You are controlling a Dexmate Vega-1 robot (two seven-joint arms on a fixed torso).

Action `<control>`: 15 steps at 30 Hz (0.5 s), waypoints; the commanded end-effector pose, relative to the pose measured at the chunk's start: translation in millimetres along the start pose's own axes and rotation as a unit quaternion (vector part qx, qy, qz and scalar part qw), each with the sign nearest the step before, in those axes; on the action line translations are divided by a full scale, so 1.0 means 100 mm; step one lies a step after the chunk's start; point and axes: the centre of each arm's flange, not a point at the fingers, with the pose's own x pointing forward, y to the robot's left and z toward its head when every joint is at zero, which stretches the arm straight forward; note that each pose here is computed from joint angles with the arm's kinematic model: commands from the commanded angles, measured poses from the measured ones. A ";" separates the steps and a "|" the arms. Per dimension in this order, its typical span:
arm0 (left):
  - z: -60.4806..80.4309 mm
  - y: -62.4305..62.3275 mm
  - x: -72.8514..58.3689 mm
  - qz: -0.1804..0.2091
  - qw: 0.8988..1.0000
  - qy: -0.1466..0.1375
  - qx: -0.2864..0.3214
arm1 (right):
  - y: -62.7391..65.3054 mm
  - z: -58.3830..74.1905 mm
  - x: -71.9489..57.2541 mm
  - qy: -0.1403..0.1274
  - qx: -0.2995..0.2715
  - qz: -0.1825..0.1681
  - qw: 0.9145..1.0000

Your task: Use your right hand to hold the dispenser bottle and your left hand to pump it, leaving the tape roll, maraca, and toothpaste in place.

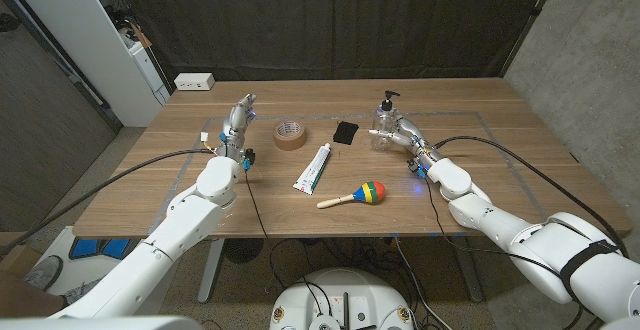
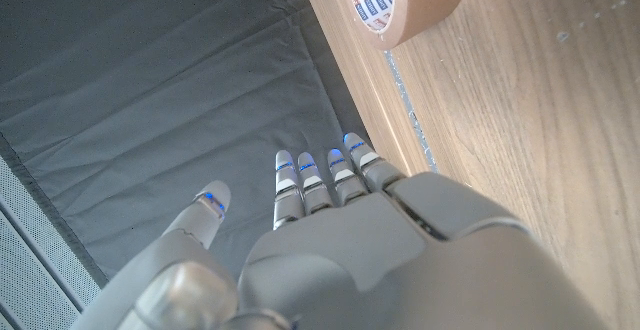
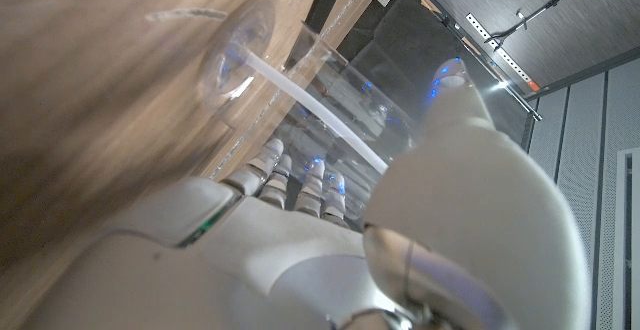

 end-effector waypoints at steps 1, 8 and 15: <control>-0.04 0.03 0.03 0.000 1.000 0.005 -0.002 | -0.10 0.01 -0.04 0.005 -0.005 0.020 1.000; -0.07 0.04 0.05 -0.002 1.000 0.007 -0.006 | -0.18 0.06 -0.09 0.000 -0.004 0.021 1.000; -0.05 0.06 0.09 -0.002 1.000 0.004 -0.003 | -0.24 0.06 -0.19 0.006 0.004 0.031 0.999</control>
